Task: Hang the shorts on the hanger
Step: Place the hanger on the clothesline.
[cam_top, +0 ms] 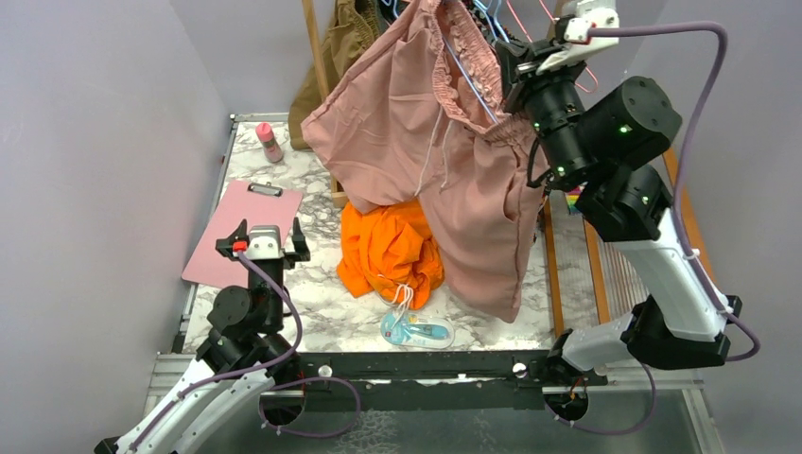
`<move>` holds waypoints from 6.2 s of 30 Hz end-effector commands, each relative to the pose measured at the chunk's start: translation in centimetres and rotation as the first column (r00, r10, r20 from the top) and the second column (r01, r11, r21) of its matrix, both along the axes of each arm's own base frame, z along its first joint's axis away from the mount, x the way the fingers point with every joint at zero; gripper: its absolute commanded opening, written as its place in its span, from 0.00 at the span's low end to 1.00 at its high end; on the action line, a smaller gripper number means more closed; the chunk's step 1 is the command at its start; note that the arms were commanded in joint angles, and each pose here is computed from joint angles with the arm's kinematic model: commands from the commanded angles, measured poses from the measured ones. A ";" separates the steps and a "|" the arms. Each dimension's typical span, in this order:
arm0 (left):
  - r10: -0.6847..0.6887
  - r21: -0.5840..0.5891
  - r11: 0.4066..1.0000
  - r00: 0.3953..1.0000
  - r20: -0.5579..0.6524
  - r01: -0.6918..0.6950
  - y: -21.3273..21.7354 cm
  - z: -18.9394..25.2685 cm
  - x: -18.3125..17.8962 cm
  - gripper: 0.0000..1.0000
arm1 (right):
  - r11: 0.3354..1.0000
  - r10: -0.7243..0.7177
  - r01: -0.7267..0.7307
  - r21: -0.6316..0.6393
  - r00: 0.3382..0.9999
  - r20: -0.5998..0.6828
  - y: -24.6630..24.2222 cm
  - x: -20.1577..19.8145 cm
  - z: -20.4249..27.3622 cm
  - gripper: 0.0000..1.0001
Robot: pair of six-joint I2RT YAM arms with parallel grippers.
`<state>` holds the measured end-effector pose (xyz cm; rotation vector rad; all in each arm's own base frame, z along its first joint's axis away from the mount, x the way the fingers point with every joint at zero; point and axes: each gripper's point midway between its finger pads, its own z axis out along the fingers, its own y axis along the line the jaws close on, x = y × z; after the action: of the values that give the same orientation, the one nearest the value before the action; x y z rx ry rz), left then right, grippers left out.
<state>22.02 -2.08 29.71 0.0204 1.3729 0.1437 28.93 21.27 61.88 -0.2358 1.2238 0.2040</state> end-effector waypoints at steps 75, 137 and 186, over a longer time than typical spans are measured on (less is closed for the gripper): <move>-0.519 -0.607 0.713 0.846 -0.120 0.351 -17.6 -0.4 21.8 0.23 | 0.851 0.494 -0.501 0.159 0.866 0.084 3.0 -8.1 0.6 0.01; -0.413 -0.607 0.737 0.909 -0.054 0.299 -12.9 1.2 27.8 0.61 | 0.918 0.243 -0.322 0.230 0.917 0.316 6.4 -1.2 -0.4 0.01; -0.025 -0.358 0.916 0.867 -0.498 -0.180 -1.2 -10.1 6.9 0.92 | 0.940 0.226 -0.203 0.274 0.973 -0.054 14.5 12.7 -9.1 0.01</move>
<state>29.00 -3.66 18.78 -0.3701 1.9318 -0.1070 41.16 36.21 49.64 -0.1676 1.3209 0.5134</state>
